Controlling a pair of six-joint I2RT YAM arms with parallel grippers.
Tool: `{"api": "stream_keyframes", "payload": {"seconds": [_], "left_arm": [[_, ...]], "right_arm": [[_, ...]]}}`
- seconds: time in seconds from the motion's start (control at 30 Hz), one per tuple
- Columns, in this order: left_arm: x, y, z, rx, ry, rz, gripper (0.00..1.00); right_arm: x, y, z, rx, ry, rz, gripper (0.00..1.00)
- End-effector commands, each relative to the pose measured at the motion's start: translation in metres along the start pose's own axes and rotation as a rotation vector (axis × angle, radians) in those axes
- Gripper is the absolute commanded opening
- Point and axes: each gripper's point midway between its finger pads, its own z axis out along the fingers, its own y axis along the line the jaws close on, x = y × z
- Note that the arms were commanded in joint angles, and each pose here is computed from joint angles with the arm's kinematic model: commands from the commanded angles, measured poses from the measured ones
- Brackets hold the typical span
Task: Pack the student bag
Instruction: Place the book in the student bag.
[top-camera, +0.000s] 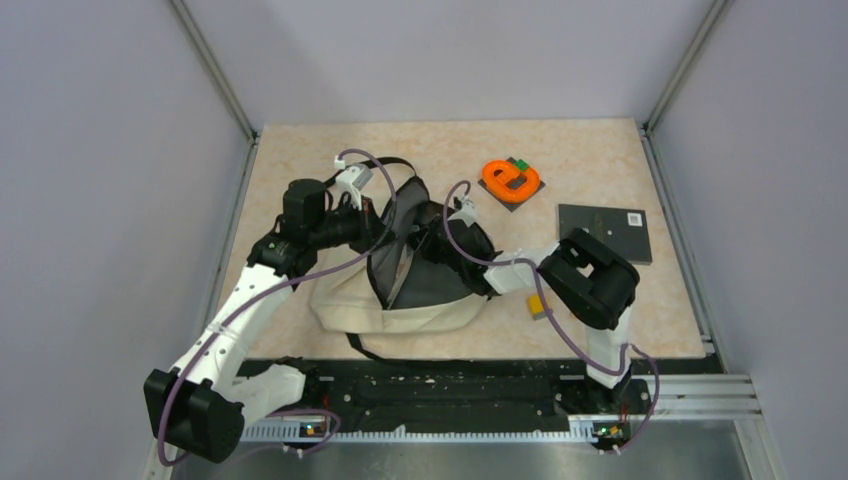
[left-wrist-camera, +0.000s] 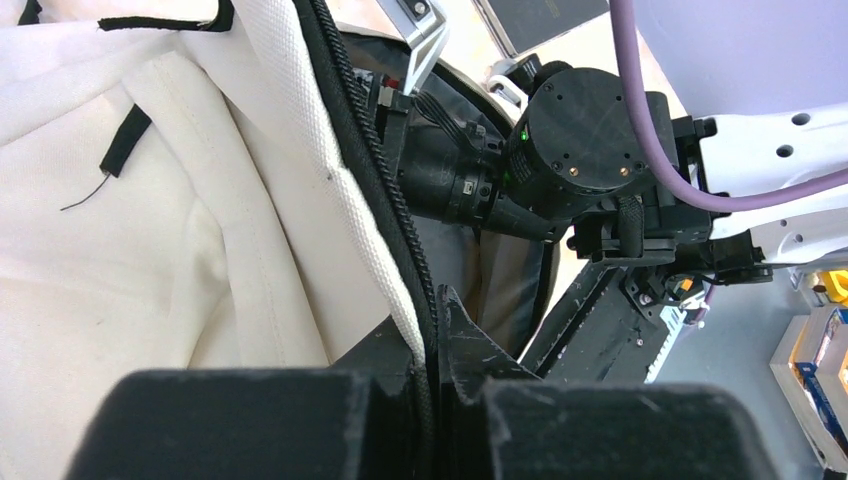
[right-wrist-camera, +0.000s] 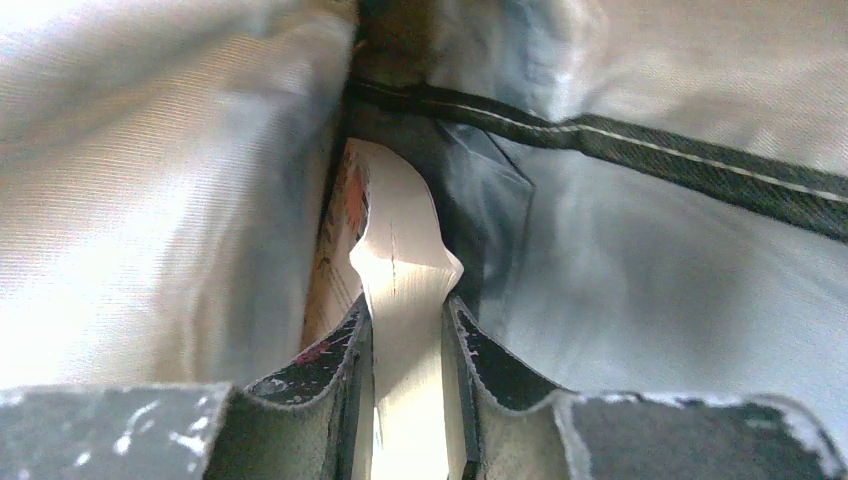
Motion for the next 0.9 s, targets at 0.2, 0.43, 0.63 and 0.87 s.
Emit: {"api": "stream_keyframes", "payload": {"seconds": [0.2,0.43,0.63,0.87], "left_arm": [[-0.027,-0.015,-0.009,0.040,-0.101,0.101,0.00],[-0.029,-0.010,-0.011,0.004,-0.115,0.103,0.00],[-0.032,0.004,-0.013,-0.084,-0.132,0.098,0.00],[-0.032,0.013,-0.014,-0.131,-0.137,0.089,0.00]], "right_arm": [[-0.023,0.018,0.006,0.001,-0.117,-0.146,0.63],[-0.032,0.026,-0.006,-0.027,-0.134,-0.230,0.71],[-0.051,0.039,-0.054,-0.151,-0.208,-0.258,0.73],[-0.064,0.044,-0.100,-0.137,-0.150,-0.489,0.78]]}}
